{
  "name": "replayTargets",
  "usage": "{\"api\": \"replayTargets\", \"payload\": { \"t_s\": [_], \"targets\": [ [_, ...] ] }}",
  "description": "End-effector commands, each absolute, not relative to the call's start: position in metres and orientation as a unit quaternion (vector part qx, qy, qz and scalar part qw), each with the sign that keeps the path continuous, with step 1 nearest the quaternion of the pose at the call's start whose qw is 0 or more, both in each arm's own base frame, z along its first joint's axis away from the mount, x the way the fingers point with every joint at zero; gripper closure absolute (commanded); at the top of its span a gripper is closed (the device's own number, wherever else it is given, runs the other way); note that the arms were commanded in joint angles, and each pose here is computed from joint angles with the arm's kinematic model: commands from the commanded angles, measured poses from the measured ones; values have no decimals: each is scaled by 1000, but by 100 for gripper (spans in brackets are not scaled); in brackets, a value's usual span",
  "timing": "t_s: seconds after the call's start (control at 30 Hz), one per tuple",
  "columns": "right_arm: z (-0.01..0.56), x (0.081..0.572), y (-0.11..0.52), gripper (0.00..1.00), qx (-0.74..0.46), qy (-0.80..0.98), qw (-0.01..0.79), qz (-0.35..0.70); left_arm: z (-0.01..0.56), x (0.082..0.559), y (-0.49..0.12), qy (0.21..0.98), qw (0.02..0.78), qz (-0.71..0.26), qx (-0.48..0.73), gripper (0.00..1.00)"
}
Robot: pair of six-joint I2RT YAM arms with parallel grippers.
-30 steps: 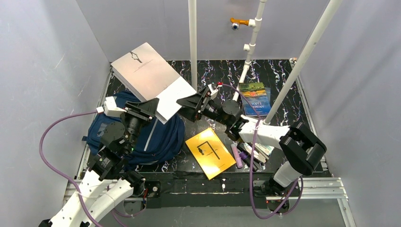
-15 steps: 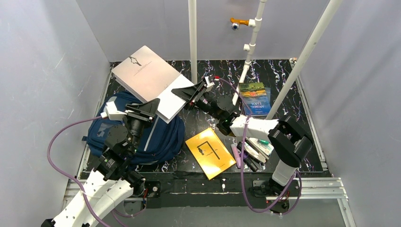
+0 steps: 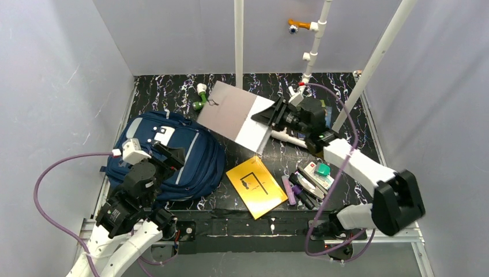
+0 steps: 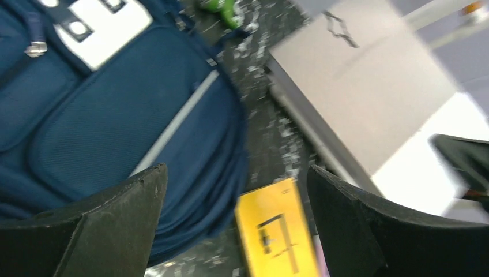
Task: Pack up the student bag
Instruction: Pick up the book from the center of the board, then place the book in the student bag.
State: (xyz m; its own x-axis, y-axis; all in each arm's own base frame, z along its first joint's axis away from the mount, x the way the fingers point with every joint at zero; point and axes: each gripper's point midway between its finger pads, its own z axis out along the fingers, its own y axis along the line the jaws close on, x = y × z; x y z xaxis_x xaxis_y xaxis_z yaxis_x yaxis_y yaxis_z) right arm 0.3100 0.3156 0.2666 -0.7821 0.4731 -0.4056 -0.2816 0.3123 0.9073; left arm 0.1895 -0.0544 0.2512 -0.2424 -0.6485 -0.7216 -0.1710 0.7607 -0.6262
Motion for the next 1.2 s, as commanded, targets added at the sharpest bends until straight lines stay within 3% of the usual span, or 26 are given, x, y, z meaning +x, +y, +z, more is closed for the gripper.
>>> {"api": "replayTargets", "payload": {
  "t_s": [0.0, 0.17, 0.37, 0.47, 0.53, 0.87, 0.93, 1.07, 1.1, 1.17],
  "targets": [
    [239, 251, 283, 95, -143, 799, 331, 482, 215, 178, -38, 830, 520, -97, -179, 11],
    [231, 208, 265, 98, -200, 813, 284, 467, 202, 197, -83, 871, 470, -115, -83, 20],
    [235, 234, 208, 97, -170, 869, 361, 293, 160, 215, -163, 914, 356, -185, 63, 21],
    [245, 242, 194, 98, -164, 874, 383, 250, 135, 220, -177, 932, 305, -180, 74, 28],
    [250, 242, 194, 98, -168, 871, 387, 251, 122, 223, -176, 940, 290, -159, 83, 35],
    [250, 231, 208, 98, -189, 859, 371, 297, 83, 233, -168, 955, 251, -72, 139, 48],
    [253, 228, 212, 98, -198, 856, 365, 307, 78, 233, -164, 958, 239, -55, 145, 59],
    [261, 221, 215, 99, -213, 855, 351, 318, 88, 237, -149, 955, 246, -13, 164, 95],
    [266, 218, 217, 99, -218, 851, 348, 327, 95, 239, -145, 952, 256, -6, 170, 100],
    [271, 210, 225, 99, -224, 846, 328, 355, 115, 244, -139, 943, 283, 5, 175, 100]
  ]
}}
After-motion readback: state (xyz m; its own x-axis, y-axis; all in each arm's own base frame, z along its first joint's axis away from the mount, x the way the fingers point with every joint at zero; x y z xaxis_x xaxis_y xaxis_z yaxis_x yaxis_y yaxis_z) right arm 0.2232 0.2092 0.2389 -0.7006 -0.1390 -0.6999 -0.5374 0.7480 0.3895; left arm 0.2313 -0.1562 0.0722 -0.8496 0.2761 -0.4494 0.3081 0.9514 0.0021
